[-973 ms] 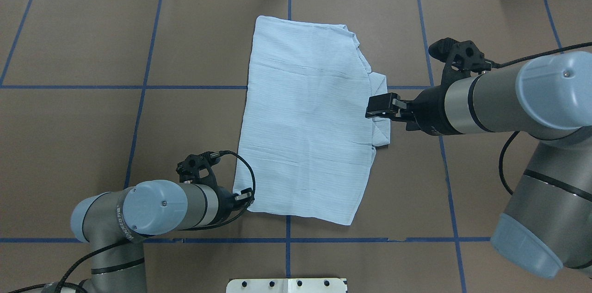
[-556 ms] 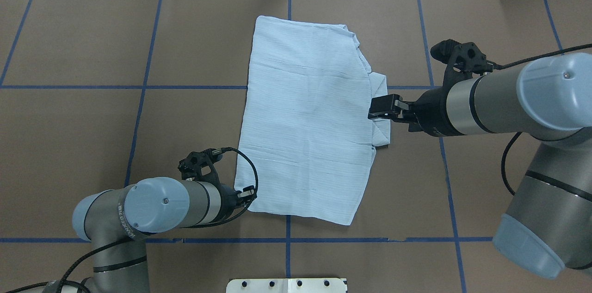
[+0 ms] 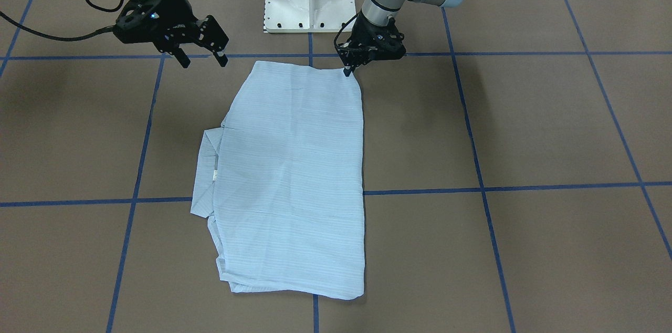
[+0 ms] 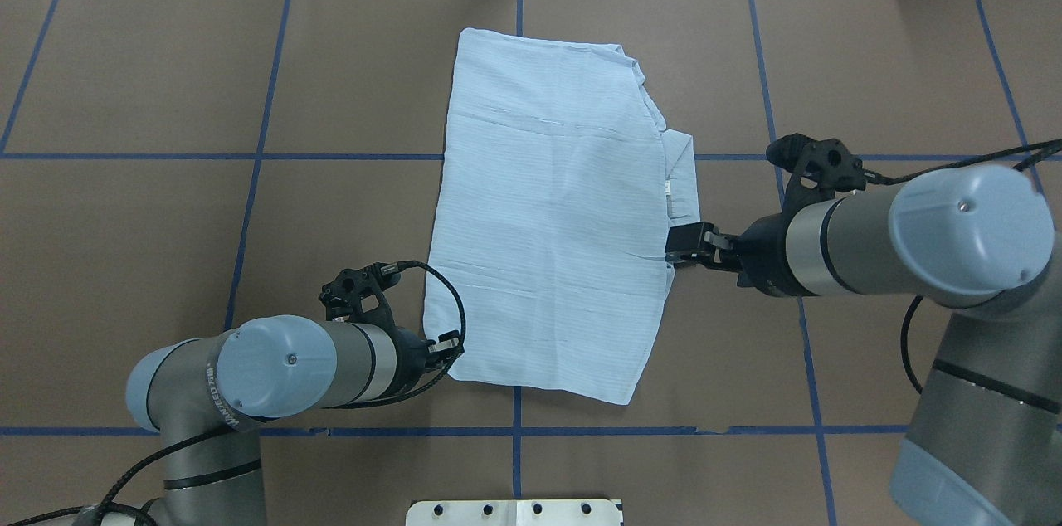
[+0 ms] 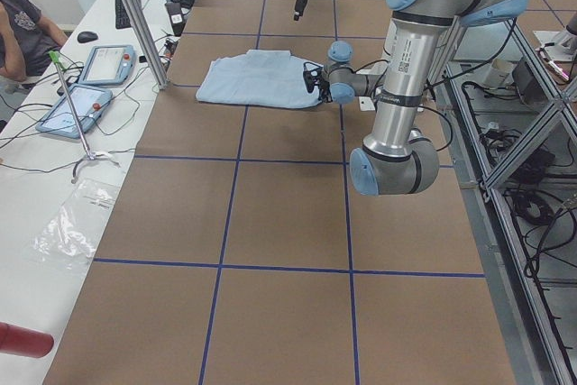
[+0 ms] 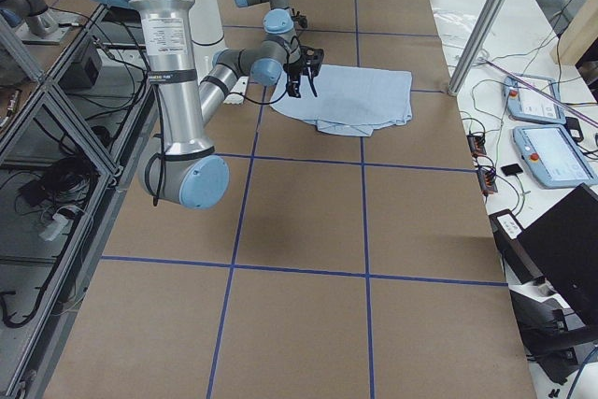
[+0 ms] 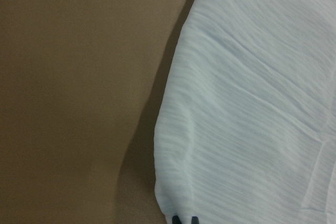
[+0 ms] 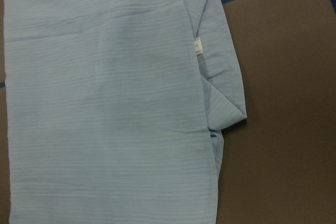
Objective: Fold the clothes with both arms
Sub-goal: 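Release the shirt with the right gripper and move it to the near edge, then lower both grippers onto the near edge of the folded shirt and pinch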
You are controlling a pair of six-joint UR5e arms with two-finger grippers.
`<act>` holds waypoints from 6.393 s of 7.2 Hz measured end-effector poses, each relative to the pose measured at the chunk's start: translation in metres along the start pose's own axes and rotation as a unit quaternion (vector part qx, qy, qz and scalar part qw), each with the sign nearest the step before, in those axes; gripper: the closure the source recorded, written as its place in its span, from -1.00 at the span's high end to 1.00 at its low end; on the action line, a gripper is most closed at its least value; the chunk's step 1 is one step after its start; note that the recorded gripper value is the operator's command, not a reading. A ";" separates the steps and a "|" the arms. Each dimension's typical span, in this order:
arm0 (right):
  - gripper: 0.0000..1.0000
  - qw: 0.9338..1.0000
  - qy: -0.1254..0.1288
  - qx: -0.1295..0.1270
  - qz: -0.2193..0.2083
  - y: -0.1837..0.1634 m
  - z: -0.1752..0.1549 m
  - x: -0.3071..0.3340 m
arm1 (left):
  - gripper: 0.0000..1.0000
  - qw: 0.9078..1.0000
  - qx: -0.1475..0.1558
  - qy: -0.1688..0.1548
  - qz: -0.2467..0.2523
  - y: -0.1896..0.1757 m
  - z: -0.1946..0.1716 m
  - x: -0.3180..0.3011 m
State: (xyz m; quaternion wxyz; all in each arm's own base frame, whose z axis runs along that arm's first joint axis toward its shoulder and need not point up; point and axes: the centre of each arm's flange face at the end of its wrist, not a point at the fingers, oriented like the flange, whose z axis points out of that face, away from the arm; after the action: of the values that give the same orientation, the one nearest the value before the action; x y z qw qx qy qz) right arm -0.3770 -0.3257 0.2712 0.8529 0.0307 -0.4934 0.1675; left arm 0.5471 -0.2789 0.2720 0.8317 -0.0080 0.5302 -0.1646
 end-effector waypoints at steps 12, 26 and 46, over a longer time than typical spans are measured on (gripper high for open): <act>1.00 0.975 0.135 -0.011 0.176 0.128 0.133 -0.056 | -1.00 1.000 0.000 -0.002 0.001 0.000 0.002 -0.001; 1.00 0.965 0.158 -0.007 0.207 0.144 0.158 -0.050 | -1.00 1.000 0.000 -0.006 0.002 0.002 0.004 -0.001; -1.00 0.967 0.148 -0.012 0.207 0.141 0.147 -0.062 | -1.00 1.000 0.000 -0.011 0.003 0.003 0.008 -0.001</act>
State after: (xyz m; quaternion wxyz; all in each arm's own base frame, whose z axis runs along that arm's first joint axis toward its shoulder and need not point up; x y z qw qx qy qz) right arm -0.5717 -0.2407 0.2779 0.8635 -0.1076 -0.3593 0.3373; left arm 0.5545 -0.2771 0.2761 0.8379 -0.0078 0.5211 -0.1623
